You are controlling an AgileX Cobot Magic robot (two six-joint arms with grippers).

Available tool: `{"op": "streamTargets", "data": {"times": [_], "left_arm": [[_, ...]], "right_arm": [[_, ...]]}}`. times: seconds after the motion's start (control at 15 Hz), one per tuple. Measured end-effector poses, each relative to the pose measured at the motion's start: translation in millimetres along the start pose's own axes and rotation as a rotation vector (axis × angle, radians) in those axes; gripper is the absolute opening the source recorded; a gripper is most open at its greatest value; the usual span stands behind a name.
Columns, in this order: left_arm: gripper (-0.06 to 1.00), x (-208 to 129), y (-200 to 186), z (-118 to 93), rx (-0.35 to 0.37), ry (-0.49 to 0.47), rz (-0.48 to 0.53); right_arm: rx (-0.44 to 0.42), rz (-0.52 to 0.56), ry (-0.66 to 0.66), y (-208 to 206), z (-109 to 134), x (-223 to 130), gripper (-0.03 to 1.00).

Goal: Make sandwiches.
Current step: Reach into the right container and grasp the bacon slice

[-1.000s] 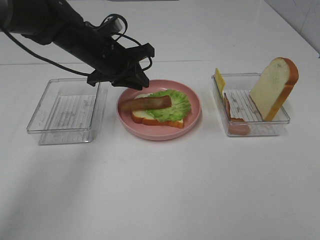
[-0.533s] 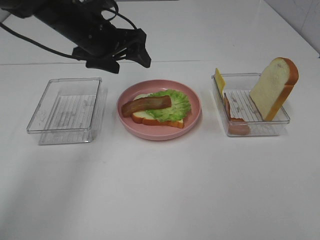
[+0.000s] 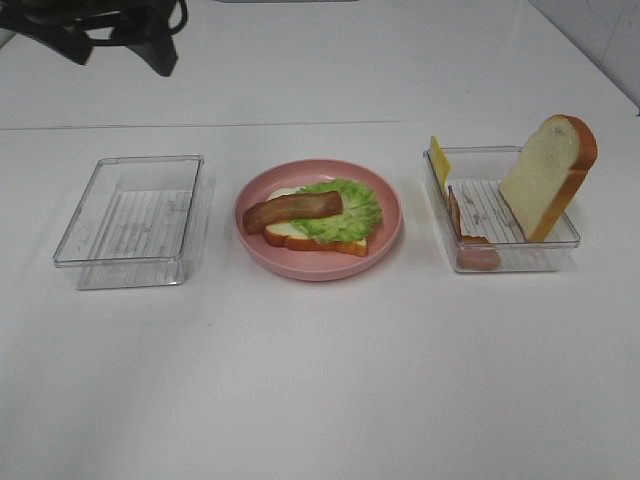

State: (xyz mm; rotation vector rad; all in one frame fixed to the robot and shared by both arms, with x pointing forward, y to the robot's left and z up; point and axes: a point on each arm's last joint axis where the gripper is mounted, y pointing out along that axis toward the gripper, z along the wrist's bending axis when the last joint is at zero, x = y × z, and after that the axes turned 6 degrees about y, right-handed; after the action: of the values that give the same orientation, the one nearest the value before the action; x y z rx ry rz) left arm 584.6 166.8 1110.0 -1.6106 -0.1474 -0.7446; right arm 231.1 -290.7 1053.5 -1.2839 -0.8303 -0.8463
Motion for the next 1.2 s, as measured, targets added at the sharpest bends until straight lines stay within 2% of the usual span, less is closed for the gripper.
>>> {"op": "streamTargets", "data": {"times": [0.2,0.27,0.6,0.87,1.0,1.2], "left_arm": [[0.78,-12,-38,5,0.06,-0.022,0.047],[0.78,-22,-68,6,0.069,-0.034,0.063],[0.78,-55,-136,5,0.069,-0.04,-0.065],[0.78,-124,-171,3,0.069,-0.041,-0.109],[0.78,-172,-190,3,0.069,-0.043,-0.165],[0.78,-223,-201,2,0.068,-0.045,-0.236]], "right_arm": [[0.0,0.0,0.0,0,0,0,0.76],[0.0,0.0,0.0,0,0,0,0.76],[0.0,0.0,0.0,0,0,0,0.76],[0.0,0.0,0.0,0,0,0,0.76],[0.0,0.0,0.0,0,0,0,0.76],[0.0,0.0,0.0,0,0,0,0.76]]}}
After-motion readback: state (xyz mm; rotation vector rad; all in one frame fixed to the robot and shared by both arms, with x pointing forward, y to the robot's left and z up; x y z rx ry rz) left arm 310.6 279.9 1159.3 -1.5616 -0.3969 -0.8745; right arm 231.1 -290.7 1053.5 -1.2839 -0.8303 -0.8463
